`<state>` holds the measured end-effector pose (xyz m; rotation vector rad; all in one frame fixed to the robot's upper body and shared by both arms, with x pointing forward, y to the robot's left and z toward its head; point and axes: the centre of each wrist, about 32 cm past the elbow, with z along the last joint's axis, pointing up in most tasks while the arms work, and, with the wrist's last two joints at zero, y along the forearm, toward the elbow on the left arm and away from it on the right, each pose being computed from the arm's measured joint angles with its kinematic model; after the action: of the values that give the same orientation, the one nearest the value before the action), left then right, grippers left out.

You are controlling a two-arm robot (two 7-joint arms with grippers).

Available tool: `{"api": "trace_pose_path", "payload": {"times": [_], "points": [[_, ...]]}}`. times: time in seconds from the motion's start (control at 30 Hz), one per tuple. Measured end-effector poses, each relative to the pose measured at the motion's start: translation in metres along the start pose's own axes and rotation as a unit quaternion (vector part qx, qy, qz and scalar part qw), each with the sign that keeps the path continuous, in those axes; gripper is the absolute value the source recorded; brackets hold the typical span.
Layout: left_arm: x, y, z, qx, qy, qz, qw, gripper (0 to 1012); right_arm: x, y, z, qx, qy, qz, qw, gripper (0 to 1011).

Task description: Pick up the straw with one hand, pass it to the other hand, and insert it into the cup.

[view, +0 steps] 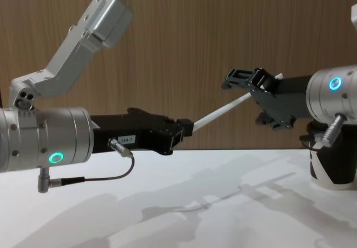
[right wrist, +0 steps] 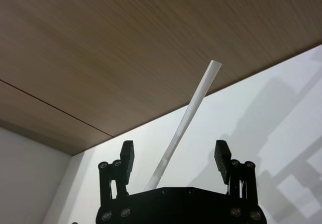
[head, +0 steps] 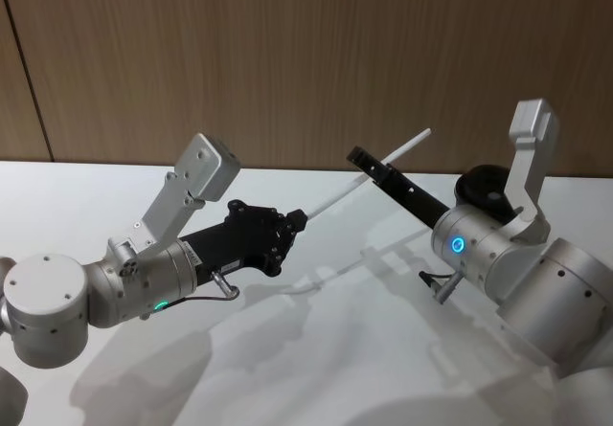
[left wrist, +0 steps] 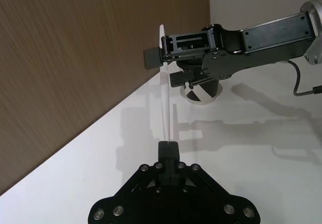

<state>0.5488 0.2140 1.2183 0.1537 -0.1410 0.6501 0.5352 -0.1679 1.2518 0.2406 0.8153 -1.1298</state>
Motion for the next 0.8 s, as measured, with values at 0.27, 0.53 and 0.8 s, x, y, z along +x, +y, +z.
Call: {"api": "trace_pose_path", "payload": {"times": [0.27, 0.53, 0.8], "points": [[0.0000, 0.0000, 0.0000, 0.000, 0.000, 0.000, 1.0000, 0, -0.0009, 0.0015, 0.0017, 0.000, 0.004, 0.002, 1.0000, 905], [0.0000, 0.0000, 0.0000, 0.000, 0.000, 0.000, 1.0000, 0, -0.0012, 0.0023, 0.0026, 0.000, 0.006, 0.002, 1.0000, 675], [0.0000, 0.0000, 0.0000, 0.000, 0.000, 0.000, 1.0000, 0, -0.0015, 0.0026, 0.0032, 0.000, 0.007, 0.003, 1.0000, 430]]}}
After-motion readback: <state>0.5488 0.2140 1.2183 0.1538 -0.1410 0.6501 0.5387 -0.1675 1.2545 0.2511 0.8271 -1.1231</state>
